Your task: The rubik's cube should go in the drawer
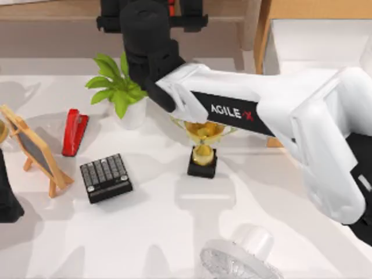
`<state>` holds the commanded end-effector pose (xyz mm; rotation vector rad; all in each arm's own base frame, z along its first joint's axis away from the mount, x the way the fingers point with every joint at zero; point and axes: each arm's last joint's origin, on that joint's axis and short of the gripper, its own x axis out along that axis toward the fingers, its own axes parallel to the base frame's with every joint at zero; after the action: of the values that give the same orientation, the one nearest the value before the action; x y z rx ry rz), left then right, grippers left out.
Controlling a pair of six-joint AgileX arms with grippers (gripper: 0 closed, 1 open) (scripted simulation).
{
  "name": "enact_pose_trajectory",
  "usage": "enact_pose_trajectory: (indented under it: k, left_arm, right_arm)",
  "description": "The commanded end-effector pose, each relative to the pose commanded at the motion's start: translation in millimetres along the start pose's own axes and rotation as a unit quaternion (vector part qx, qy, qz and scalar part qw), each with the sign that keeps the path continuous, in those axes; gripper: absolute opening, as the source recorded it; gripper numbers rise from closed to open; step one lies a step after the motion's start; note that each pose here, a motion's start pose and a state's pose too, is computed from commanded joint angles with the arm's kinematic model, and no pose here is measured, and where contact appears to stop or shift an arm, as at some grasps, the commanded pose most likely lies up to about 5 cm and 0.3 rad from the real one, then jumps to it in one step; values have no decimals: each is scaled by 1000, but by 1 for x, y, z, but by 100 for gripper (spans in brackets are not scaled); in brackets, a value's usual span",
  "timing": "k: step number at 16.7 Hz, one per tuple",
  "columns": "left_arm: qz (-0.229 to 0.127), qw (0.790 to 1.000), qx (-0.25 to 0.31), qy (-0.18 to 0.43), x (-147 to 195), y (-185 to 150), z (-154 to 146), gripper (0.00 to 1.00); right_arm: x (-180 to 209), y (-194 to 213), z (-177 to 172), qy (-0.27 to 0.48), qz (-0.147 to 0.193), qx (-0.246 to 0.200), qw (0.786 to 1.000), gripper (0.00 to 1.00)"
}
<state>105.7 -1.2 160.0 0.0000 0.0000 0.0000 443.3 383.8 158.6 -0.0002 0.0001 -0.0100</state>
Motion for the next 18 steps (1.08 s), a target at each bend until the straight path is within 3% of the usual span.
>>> enact_pose_trajectory:
  k: [10, 18]
  left_arm:
    - [0, 1000, 0, 0, 0, 0, 0, 100]
    - [0, 1000, 0, 0, 0, 0, 0, 100]
  right_arm:
    - [0, 0, 0, 0, 0, 0, 1000, 2]
    - [0, 0, 0, 0, 0, 0, 1000, 0]
